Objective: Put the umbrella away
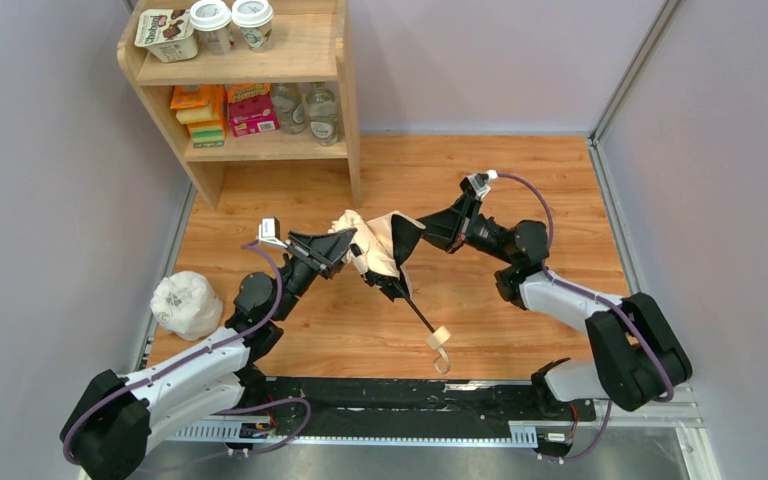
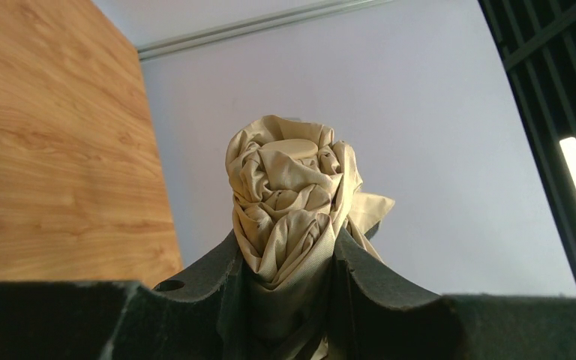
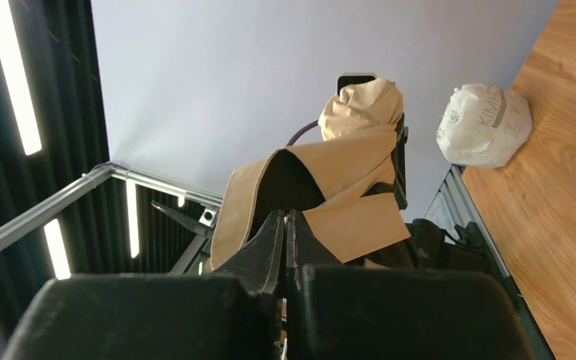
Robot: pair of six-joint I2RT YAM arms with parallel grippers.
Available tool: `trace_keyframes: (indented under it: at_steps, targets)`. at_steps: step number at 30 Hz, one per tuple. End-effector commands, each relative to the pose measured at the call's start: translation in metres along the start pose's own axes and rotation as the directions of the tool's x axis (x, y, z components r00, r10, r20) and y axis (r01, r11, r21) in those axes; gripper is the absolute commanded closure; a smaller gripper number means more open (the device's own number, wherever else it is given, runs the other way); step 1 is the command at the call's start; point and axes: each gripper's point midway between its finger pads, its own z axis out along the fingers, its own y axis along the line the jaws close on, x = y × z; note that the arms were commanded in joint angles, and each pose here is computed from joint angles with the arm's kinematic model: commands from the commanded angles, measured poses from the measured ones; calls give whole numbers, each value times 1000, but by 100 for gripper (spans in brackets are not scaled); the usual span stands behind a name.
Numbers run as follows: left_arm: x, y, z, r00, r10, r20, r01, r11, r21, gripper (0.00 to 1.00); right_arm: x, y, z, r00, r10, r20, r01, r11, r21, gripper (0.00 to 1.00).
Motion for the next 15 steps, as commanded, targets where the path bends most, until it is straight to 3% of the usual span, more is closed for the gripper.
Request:
trace_keyframes:
  at_steps: [1,6,9,15]
  targets:
    - [-16,33,-1,993,85,81,-74,988,-134,100,9,41,5,979,-190,75,194,979,-63,100]
    - [-30,56,-8,983,75,170,-35,973,-227,100,18,54,4,946,-313,90,311,950,30,100]
    - [-35,53,-8,978,47,204,-6,980,-197,100,17,52,1,942,-318,104,315,948,40,100]
    - [-25,61,-4,986,52,161,-9,966,-259,100,34,50,10,932,-362,18,361,932,37,100]
